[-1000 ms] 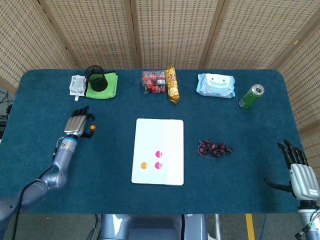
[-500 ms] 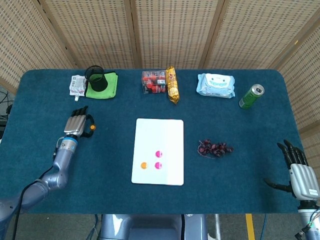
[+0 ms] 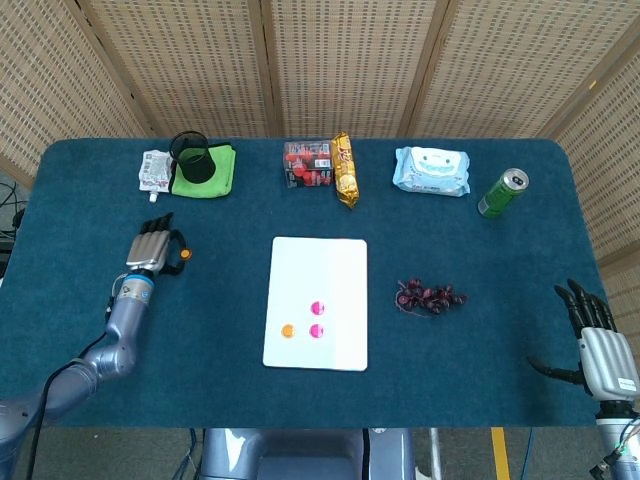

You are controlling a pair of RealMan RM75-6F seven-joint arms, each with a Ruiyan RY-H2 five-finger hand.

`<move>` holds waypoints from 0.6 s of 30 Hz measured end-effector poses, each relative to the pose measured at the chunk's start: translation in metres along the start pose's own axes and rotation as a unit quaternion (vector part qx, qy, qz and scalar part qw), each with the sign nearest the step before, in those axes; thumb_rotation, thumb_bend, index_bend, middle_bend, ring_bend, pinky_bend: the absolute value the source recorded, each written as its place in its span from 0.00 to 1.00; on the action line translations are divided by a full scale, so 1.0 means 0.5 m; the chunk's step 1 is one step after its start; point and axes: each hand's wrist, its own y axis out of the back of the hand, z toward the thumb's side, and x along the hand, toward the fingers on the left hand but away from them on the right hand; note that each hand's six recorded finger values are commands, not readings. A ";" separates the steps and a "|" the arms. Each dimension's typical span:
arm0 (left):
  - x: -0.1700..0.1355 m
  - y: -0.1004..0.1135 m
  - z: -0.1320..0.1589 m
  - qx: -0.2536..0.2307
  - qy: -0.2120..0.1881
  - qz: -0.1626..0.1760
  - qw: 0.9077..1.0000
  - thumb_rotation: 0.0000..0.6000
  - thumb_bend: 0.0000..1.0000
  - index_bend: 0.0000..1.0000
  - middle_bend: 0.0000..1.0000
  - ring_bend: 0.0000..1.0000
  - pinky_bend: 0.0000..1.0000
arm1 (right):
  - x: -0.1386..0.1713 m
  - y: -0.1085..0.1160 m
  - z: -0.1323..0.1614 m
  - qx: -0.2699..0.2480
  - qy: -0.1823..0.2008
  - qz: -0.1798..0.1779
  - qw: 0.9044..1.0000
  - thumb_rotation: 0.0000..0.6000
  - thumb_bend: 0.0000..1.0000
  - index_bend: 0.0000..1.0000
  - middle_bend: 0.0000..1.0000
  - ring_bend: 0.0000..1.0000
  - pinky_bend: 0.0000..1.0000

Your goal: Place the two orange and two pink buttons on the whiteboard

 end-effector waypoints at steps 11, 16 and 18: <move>0.002 -0.004 0.006 0.001 -0.001 0.000 1.000 1.00 0.37 0.55 0.00 0.00 0.00 | 0.000 0.000 0.000 -0.002 0.000 0.000 1.000 1.00 0.06 0.00 0.00 0.00 0.00; 0.002 -0.001 0.008 0.001 -0.003 0.003 1.000 1.00 0.37 0.56 0.00 0.00 0.00 | 0.000 0.001 0.000 -0.002 0.000 0.000 1.000 1.00 0.07 0.00 0.00 0.00 0.00; 0.001 0.002 0.009 0.000 -0.004 0.005 1.000 1.00 0.37 0.56 0.00 0.00 0.00 | 0.000 0.001 0.000 -0.002 0.000 0.000 1.000 1.00 0.07 0.00 0.00 0.00 0.00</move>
